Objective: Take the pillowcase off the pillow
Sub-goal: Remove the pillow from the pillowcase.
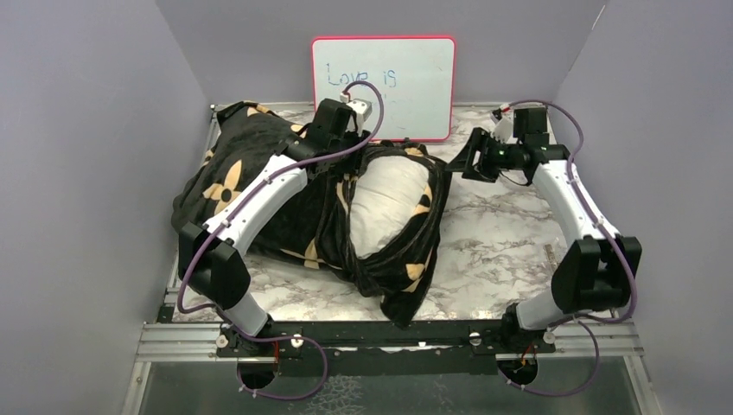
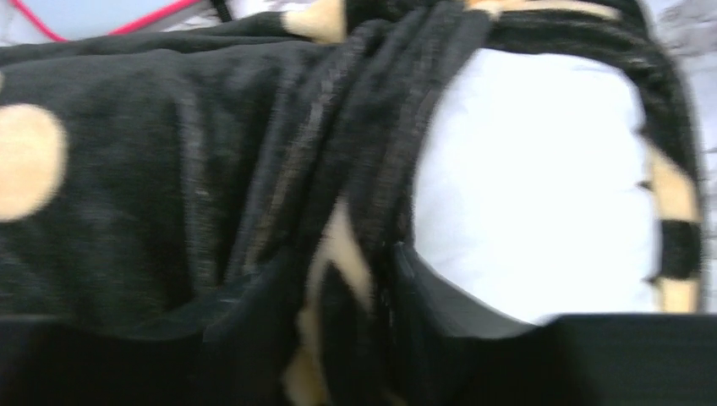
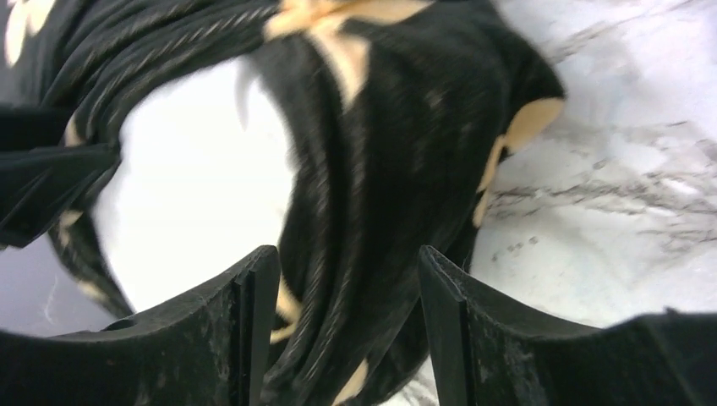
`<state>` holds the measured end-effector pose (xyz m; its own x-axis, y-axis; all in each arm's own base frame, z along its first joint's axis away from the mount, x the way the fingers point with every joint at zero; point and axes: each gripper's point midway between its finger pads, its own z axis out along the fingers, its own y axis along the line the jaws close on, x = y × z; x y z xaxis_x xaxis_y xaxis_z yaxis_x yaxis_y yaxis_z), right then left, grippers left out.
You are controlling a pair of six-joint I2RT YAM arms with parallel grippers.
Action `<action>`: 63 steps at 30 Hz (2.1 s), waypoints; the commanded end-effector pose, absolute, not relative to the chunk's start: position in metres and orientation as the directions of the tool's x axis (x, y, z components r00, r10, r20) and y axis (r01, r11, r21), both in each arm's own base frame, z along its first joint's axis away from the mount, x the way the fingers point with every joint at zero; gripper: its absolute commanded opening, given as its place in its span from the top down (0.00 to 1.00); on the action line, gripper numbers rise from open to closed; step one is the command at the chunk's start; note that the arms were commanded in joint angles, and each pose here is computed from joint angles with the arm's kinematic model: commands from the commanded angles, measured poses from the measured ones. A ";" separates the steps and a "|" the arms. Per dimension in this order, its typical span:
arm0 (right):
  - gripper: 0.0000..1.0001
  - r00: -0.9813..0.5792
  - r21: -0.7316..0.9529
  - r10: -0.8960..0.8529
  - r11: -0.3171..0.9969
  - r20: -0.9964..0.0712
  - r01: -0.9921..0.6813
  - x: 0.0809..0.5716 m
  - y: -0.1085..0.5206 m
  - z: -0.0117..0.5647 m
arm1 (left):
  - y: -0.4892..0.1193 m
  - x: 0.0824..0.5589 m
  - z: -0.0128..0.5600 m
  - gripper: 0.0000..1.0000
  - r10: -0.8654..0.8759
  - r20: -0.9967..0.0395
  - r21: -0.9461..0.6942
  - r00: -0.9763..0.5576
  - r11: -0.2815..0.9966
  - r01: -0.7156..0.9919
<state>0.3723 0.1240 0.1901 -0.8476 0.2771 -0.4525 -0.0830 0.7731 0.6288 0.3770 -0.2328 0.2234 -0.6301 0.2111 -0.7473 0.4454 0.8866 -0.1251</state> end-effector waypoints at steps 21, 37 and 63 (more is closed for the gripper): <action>0.31 -0.958 0.806 0.168 0.585 -0.230 -0.091 0.190 0.250 0.179 | -0.290 0.238 0.252 0.24 0.276 -0.803 -0.082 -0.528 0.827 0.557; 1.00 -0.926 0.542 0.296 0.830 -0.236 0.127 0.195 0.196 0.103 | -0.296 0.222 0.184 0.24 0.394 -0.713 -0.009 -0.580 0.822 0.569; 0.41 -0.930 0.736 0.248 0.676 -0.270 -0.033 0.210 0.241 0.191 | -0.303 0.208 0.106 1.00 0.401 -0.620 -0.065 -0.674 0.830 0.554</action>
